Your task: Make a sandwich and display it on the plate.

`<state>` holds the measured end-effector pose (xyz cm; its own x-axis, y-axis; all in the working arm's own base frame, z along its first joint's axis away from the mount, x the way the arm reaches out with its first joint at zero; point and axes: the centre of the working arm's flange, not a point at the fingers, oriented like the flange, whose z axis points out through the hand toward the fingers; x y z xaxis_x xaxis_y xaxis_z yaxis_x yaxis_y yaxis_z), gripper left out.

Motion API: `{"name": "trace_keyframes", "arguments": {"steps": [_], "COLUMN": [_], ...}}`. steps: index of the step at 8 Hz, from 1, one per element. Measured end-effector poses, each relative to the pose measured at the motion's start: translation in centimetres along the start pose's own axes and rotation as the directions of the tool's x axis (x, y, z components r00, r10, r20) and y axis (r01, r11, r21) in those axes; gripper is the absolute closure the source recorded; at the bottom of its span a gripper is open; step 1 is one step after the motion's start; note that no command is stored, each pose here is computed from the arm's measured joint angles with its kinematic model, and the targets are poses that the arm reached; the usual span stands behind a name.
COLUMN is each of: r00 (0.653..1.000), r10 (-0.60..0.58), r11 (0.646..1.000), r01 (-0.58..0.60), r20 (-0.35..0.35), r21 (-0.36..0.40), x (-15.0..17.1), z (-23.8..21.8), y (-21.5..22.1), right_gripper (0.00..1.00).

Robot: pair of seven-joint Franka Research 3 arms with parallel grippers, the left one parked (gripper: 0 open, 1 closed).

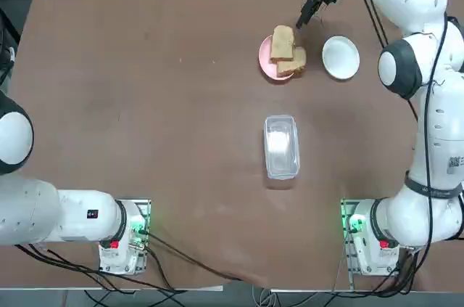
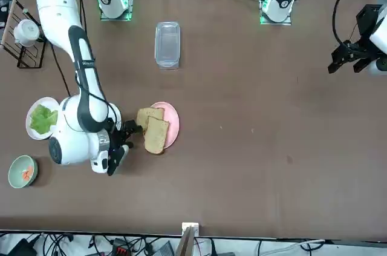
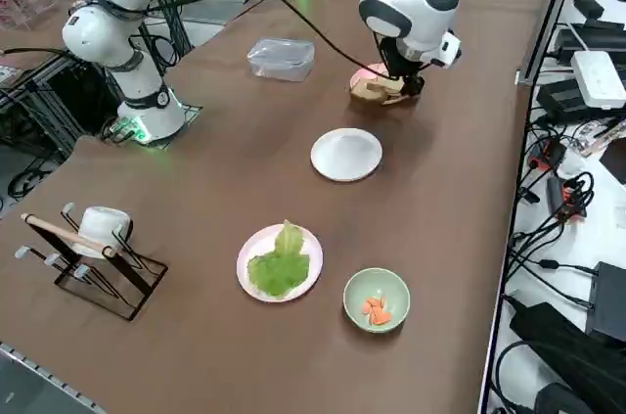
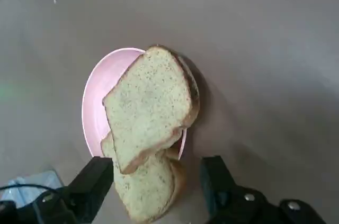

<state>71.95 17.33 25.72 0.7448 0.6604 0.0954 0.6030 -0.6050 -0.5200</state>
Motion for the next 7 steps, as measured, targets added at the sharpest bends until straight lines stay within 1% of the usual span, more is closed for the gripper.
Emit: {"name": "trace_keyframes", "arguments": {"steps": [2, 3, 5, 7], "r00": [0.999, 0.999, 0.999, 0.998], "r10": [-0.003, -0.012, -0.016, -0.013], "r11": [0.999, 0.999, 0.999, 1.000], "r01": [0.005, 0.014, 0.018, 0.014], "r20": [-0.040, -0.043, -0.045, -0.059], "r21": [0.036, 0.046, 0.042, 0.022], "x": [0.2, 0.1, 0.1, 0.3], "z": [1.3, 1.9, 2.7, 3.4], "y": [0.6, 0.9, 1.4, 1.9], "right_gripper": [0.00, 0.00, 0.01, 0.06]}}
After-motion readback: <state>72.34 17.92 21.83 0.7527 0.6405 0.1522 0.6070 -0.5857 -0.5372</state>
